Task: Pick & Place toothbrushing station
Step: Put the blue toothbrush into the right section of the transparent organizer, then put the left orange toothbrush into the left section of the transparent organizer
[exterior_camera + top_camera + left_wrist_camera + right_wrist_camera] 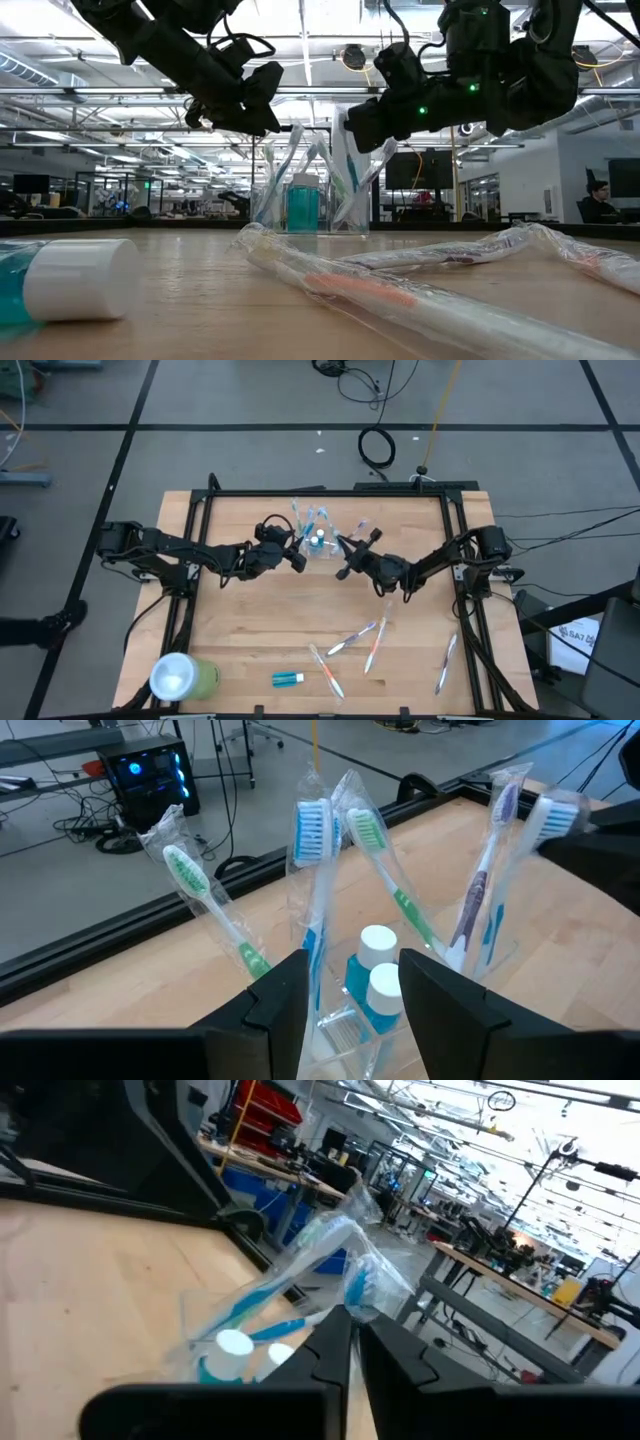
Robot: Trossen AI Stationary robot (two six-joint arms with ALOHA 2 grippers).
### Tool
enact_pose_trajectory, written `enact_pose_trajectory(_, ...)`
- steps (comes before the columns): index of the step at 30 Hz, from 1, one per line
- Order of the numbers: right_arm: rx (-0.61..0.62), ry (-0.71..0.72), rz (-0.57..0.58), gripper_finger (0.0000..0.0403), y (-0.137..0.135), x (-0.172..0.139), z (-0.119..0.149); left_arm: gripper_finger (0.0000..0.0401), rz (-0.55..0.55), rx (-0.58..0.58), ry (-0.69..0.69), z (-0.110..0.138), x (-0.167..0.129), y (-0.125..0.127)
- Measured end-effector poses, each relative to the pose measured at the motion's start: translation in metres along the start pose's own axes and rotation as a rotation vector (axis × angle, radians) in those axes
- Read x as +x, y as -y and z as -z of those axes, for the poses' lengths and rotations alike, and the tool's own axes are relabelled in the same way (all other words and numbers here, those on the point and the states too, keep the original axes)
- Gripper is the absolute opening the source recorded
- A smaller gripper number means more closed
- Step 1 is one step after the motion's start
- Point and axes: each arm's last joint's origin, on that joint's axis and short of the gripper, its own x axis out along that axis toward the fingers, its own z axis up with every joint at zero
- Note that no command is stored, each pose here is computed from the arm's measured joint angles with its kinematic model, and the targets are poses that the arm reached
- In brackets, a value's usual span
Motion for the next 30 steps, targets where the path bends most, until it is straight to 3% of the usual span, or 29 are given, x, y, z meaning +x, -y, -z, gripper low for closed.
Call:
enact_pose_trajectory(15,0.002,-0.080,-0.045,0.0134,-0.006,-0.002,0.010,0.0163,0.002,0.000,0.000,0.000,0.000,0.000)
enact_pose_trajectory(25,-0.011,-0.056,-0.141,0.0171,0.003,-0.028,-0.035,0.0163,0.015,-0.003,-0.002,0.000,0.000,0.001)
enact_pose_trajectory(30,0.028,-0.124,-0.234,0.0171,0.016,-0.055,-0.057,0.0163,0.127,-0.043,0.014,-0.006,0.000,0.006)
